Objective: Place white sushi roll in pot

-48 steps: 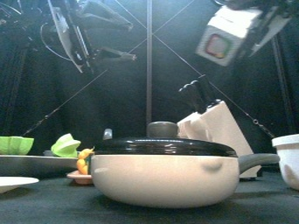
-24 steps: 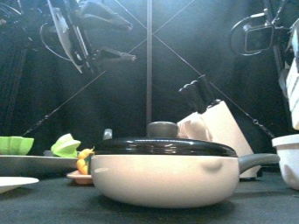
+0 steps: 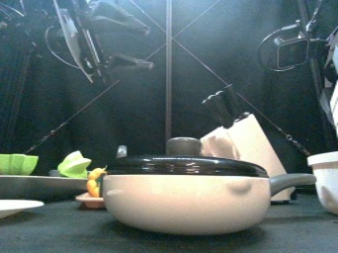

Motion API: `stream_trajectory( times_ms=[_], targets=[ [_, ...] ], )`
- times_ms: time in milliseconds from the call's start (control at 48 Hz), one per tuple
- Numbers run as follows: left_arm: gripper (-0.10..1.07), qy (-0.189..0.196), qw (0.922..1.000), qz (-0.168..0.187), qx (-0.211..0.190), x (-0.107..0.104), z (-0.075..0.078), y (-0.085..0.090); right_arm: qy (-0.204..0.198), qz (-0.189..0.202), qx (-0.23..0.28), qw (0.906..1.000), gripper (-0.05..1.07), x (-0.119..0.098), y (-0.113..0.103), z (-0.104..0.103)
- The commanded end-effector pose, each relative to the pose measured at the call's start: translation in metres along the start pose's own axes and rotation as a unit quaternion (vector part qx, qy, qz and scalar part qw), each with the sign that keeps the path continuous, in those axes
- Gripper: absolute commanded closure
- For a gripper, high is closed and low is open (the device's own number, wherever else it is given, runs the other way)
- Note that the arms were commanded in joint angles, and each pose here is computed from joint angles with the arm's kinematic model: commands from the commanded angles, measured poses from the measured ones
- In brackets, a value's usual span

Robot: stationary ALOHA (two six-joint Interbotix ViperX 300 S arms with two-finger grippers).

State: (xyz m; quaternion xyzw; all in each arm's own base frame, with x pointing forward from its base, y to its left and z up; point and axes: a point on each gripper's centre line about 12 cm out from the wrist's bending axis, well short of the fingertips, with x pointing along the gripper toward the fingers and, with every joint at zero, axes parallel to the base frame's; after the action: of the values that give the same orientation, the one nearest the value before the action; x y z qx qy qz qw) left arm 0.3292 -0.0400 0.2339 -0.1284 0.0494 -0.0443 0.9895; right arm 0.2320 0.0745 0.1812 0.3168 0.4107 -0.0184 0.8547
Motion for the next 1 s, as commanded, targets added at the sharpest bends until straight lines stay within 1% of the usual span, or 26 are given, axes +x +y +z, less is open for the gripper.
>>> stream_trajectory(
  times_ms=[0,188,292,375,479,625,979],
  targets=[
    [0.03,-0.009,0.9999,-0.003,0.001,0.000,0.006,-0.002,-0.009,0.012,-0.005,0.9999,0.25,-0.004,0.010,0.008],
    [0.03,-0.009,1.0000,-0.003,0.001,0.001,0.005,-0.002,-0.003,0.004,-0.006,1.0000,0.09,-0.005,0.010,0.009],
    [0.03,-0.009,0.9999,-0.003,0.001,0.001,0.006,-0.002,0.011,-0.011,-0.002,0.9999,0.03,-0.005,0.007,0.007],
    [0.03,-0.009,0.9999,-0.003,0.001,0.000,0.006,-0.002,0.023,-0.024,-0.001,0.9994,0.02,-0.006,0.004,0.005],
    [0.03,-0.009,1.0000,-0.003,0.001,0.001,0.005,-0.002,0.029,-0.036,0.004,0.9989,0.02,-0.006,0.000,0.006],
    [0.03,-0.009,1.0000,-0.003,0.001,0.001,0.005,-0.002,0.025,-0.036,0.000,0.9990,0.02,-0.006,0.000,0.008],
    [0.03,-0.006,1.0000,-0.002,0.001,0.001,0.004,-0.002,0.007,-0.039,-0.033,0.9987,0.02,-0.006,0.002,0.016]
  ],
)
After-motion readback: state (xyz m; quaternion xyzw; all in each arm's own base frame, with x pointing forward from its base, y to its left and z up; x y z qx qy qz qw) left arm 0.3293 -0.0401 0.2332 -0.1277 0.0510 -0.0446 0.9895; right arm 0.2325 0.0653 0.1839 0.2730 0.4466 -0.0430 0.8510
